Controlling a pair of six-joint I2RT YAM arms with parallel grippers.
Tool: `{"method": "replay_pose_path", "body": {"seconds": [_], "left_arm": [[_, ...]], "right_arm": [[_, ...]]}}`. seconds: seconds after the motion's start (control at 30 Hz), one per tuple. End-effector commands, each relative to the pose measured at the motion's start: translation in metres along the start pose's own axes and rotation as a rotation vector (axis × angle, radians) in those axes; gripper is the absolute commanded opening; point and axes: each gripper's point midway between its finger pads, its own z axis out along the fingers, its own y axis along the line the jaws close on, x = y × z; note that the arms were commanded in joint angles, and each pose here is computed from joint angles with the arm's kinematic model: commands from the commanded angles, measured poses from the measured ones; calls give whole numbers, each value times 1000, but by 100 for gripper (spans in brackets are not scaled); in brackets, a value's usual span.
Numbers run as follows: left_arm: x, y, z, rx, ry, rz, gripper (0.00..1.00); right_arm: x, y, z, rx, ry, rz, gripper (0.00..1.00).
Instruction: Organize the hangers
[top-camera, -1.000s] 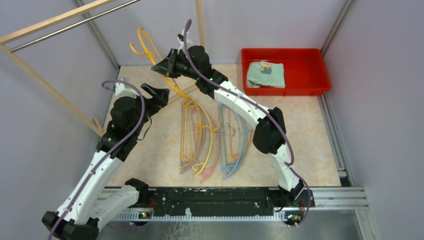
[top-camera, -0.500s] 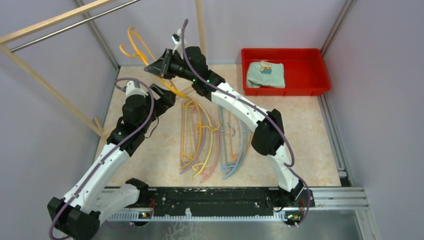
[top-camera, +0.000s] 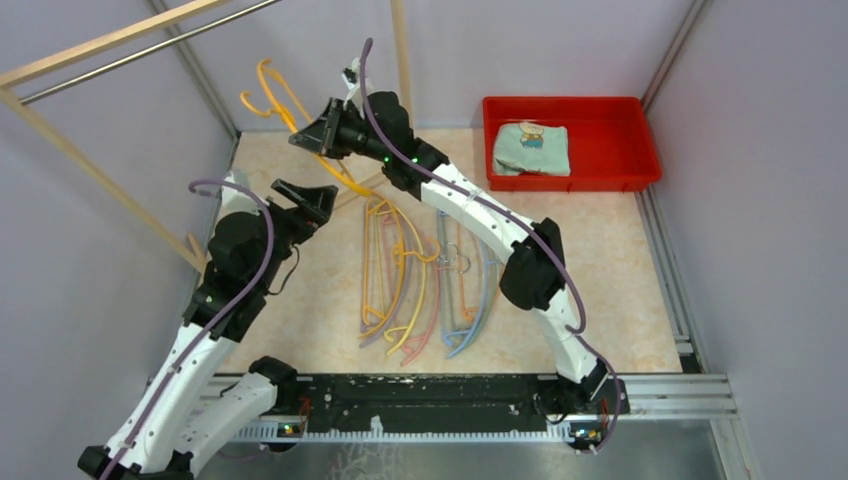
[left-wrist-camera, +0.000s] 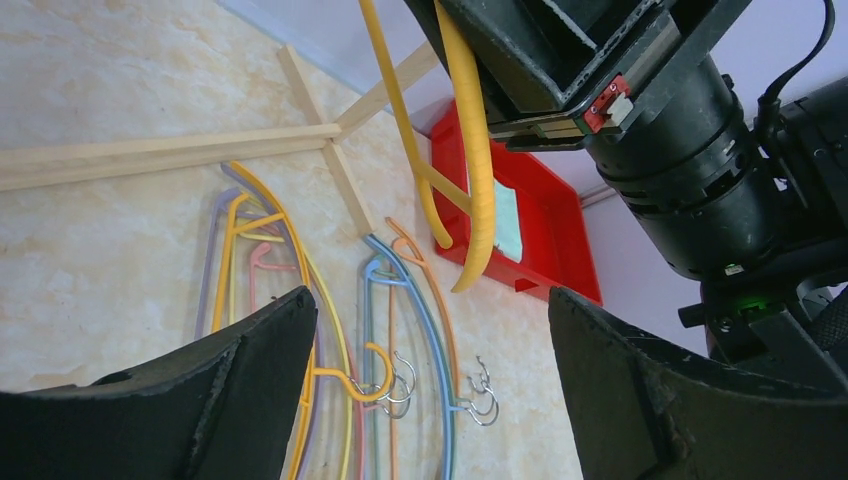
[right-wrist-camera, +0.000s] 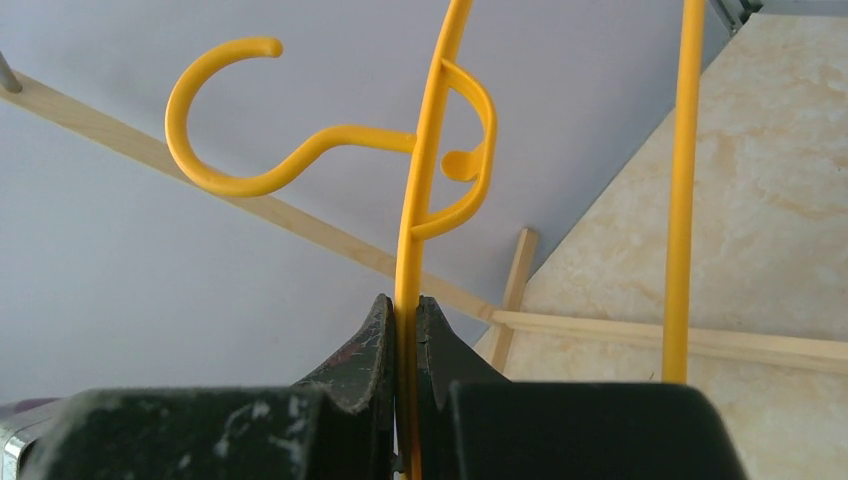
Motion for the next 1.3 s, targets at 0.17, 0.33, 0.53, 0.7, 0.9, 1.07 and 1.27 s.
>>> {"method": "replay_pose_path", "body": {"seconds": [0.17,0.33,0.53,0.7,0.9,1.07,1.27], "left_arm": [[15,-8,22,23,52,-5,91],[14,-4,35,5,25,28,91],[12,15,44,-69,-26,55,90],[19,30,49,-111,-40,45,88],[31,37,55,-133,-17,47,77],[45,49,58,-158,-2,38,71],[49,60,63,-203,-6,81,26]], "right_arm": [[-12,40,4,-134,-21,4,0],[-12,53,-3,-170,-3,29,0],[-10,66,-17,-219,-6,150,0],[-12,78,-25,-222,-8,190,0],[-17,79,-26,-218,-41,236,0],[-23,87,-25,-265,-55,334,0],[-26,94,-30,-282,-57,391,0]]}}
